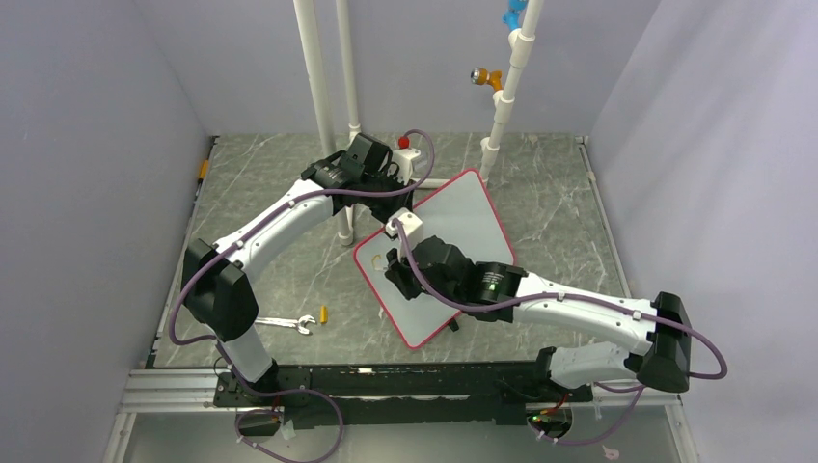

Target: Write a sentence on the whiteboard

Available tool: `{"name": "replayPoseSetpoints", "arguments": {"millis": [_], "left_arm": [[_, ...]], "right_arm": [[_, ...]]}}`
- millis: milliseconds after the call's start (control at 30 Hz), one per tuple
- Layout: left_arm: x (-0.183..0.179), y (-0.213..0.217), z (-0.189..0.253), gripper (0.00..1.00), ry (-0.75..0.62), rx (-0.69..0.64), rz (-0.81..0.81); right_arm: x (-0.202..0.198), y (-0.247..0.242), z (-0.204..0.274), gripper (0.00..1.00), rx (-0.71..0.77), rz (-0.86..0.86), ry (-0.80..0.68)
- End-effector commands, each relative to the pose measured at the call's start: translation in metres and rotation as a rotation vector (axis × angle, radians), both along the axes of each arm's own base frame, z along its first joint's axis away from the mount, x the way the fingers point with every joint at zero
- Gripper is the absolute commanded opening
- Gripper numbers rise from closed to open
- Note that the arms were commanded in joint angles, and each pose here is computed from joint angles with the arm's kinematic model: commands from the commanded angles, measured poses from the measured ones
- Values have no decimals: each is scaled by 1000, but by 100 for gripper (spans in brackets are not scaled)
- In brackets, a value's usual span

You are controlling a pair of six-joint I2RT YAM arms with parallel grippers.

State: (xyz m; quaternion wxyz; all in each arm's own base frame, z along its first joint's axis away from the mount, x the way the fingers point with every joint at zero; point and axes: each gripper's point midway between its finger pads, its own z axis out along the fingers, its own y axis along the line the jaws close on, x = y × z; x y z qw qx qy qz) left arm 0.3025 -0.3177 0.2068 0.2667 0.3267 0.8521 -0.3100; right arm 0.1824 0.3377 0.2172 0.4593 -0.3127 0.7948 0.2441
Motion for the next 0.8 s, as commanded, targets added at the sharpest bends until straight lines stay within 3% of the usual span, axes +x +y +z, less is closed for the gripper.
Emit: {"name": "replayPoseSetpoints", "arguments": {"millis": [0,433,767], "left_arm": [[6,13,-17,0,-60,131,21],[6,13,-17,0,-58,131,22],[5,13,-18,0,-56,132,20]], "right_arm": [[-5,-8,-12,0,-9,-6,38],[3,-31,-23,0,-51,-110,23],[6,-35,0,0,-7,-136,-4]]}}
